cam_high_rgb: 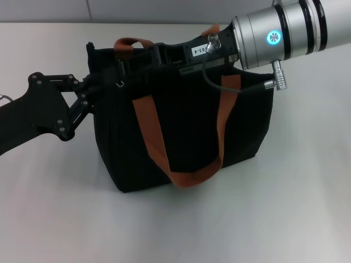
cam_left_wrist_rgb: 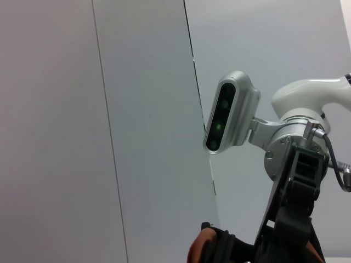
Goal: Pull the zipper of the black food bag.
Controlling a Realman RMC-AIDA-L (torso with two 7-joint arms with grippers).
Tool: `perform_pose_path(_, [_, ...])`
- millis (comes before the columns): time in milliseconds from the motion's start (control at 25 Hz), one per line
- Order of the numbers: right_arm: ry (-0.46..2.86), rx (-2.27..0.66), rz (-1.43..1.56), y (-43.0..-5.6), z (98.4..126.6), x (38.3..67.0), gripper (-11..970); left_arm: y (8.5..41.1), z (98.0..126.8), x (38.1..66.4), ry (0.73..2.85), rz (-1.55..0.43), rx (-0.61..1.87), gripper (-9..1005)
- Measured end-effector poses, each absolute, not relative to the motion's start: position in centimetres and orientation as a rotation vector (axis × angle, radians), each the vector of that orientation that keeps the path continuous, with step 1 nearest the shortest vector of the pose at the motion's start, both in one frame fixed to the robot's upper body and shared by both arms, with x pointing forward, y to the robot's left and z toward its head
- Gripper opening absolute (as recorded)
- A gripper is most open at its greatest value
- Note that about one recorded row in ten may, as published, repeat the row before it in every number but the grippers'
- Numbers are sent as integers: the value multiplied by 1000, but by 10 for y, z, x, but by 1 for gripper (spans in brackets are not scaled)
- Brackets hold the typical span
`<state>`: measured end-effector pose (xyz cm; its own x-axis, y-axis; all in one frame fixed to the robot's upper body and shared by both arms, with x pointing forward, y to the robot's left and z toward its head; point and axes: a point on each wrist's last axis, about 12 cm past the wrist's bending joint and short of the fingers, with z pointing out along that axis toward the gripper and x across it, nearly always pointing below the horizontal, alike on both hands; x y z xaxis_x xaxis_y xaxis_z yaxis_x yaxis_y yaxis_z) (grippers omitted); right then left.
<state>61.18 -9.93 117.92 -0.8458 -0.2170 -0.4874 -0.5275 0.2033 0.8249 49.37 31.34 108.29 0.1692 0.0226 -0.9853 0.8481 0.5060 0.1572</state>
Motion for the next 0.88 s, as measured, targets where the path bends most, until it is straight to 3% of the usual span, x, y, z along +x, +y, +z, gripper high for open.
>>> perform_pose_path(400, [2222, -722, 1680, -98, 1179, 612, 375, 314, 1082, 493, 1281, -709, 882, 101])
perform_pose_path(880, [2222, -757, 1657, -95, 1184, 613, 355, 317, 1084, 493, 1283, -700, 895, 104])
